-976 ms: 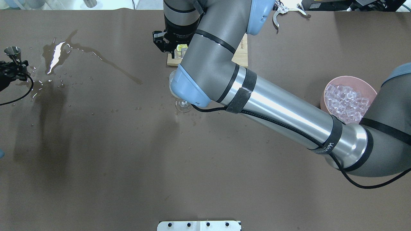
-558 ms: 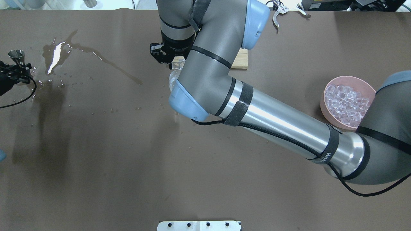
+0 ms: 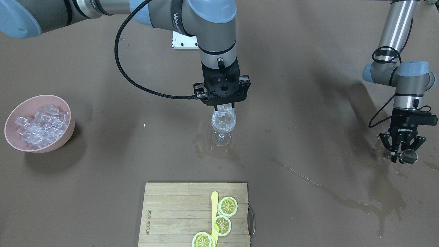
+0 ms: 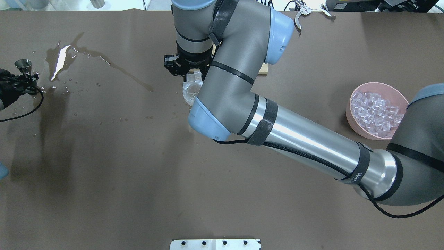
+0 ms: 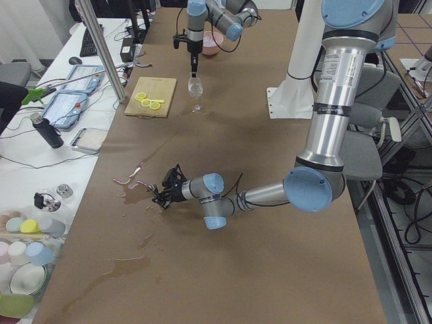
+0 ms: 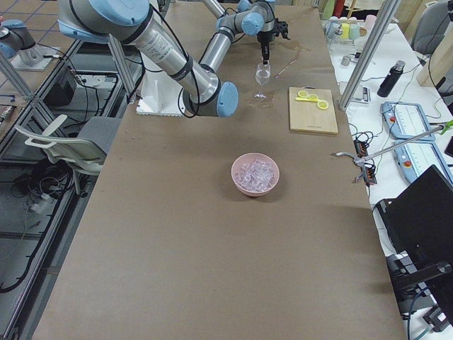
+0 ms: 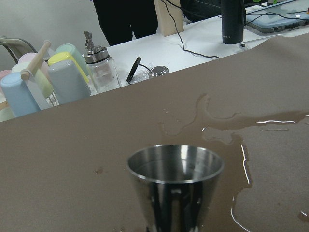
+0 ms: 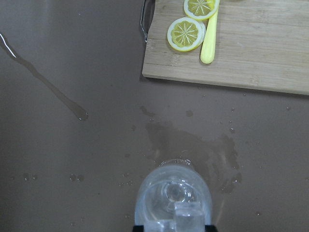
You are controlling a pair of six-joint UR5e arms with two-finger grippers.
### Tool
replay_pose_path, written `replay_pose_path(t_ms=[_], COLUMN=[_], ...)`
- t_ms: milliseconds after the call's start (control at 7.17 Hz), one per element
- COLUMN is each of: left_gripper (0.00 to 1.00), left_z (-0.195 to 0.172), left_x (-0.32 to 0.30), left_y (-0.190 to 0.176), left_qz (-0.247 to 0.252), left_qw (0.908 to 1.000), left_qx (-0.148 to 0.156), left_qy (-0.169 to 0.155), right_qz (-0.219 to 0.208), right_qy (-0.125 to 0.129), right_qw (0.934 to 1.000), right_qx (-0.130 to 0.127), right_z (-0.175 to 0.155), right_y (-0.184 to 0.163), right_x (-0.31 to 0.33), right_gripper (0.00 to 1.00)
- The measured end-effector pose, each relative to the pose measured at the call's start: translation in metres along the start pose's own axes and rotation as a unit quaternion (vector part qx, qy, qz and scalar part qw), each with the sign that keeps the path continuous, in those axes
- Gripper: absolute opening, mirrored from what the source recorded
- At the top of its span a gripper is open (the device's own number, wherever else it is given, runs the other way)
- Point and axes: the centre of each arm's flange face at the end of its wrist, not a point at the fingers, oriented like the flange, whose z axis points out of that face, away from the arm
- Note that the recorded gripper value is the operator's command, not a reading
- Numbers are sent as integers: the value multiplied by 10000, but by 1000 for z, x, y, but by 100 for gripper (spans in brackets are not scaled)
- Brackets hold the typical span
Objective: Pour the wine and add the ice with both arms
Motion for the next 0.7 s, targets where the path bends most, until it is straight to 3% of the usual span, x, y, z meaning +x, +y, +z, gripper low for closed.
replay_pose_path(t_ms=[139,418,697], left_gripper=[24,38,45], left_z=[-1,-5,-12], left_x=[1,2,0], left_y=[0,-1,1], left_qz=[5,24,32], left_qw=[10000,10000,9998], left_qx=[-9,-2,-56], left_qy=[25,93,185], right_qz=[41,64,68], right_qy=[-12,-8,-6], right_qw=[10000,10000,10000], right_qx=[-8,-23,-29], right_z=[1,3,3], right_y=[3,6,6], right_x=[0,-1,-1], right_gripper=[7,30,55])
